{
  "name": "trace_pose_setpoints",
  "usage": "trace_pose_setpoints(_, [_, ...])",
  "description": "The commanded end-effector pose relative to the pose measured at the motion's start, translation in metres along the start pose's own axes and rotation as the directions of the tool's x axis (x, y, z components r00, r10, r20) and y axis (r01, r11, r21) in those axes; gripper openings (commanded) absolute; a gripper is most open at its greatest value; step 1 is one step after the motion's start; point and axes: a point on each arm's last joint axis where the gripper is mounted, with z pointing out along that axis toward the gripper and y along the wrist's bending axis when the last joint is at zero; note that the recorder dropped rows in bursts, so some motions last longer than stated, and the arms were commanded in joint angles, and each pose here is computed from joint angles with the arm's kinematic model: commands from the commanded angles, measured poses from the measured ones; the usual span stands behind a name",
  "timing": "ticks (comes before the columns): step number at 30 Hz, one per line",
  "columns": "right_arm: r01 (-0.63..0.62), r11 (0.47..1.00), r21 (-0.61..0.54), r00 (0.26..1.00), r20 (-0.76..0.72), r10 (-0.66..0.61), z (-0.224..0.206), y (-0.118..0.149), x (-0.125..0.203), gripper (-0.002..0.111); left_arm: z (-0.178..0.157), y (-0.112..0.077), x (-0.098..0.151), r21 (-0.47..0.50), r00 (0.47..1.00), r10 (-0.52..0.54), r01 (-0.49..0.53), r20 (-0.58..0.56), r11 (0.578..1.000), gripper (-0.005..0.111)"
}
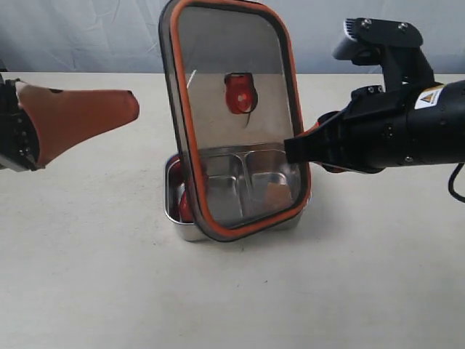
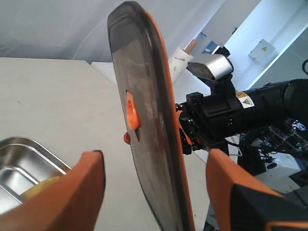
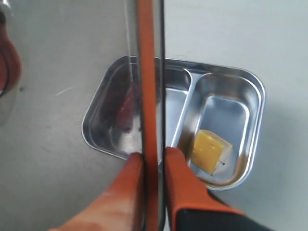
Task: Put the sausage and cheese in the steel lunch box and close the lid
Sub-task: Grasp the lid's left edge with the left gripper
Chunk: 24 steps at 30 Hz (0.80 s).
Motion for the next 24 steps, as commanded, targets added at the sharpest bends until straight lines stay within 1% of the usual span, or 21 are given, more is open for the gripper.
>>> trace_pose_setpoints(1, [0.027, 0.999, -0.02, 0.999, 0.026, -0.026, 0.0047, 0.0086, -0.0128, -0.001, 0.0069, -0.0019, 0.0004, -0.013, 1.0, 0.019, -0.019, -0.004, 1.0, 0.059])
trace_pose_setpoints(5, [0.033, 0.999, -0.029, 0.999, 0.019, -0.032, 0.0089, 0.0116, -0.0184, -0.001, 0.0093, -0.0038, 0.0004, -0.004, 1.0, 0.021, -0.021, 0.005, 1.0, 0.059])
trace_pose_setpoints(8, [0.025, 0.999, -0.033, 1.0, 0.011, -0.025, 0.0111, 0.0118, -0.0192, -0.001, 0.0091, 0.001, -0.0001, -0.057, 1.0, 0.022, -0.022, 0.01, 0.998, 0.059])
trace_pose_setpoints(10, [0.025, 0.999, -0.033, 1.0, 0.004, -0.025, 0.0118, 0.0117, -0.0186, -0.001, 0.009, 0.0026, -0.0002, -0.075, 1.0, 0.022, -0.021, 0.01, 0.997, 0.059])
trace_pose_setpoints(14, [0.023, 0.999, -0.032, 1.0, -0.005, -0.024, 0.0141, 0.0112, -0.0179, -0.001, 0.0091, 0.0014, -0.0001, -0.062, 0.999, 0.041, -0.041, 0.009, 0.997, 0.059])
trace_pose_setpoints(24, [0.021, 0.999, -0.034, 1.0, -0.009, -0.021, 0.0147, 0.0112, -0.0175, -0.001, 0.0091, 0.0012, -0.0003, -0.06, 0.999, 0.04, -0.039, 0.011, 0.997, 0.059])
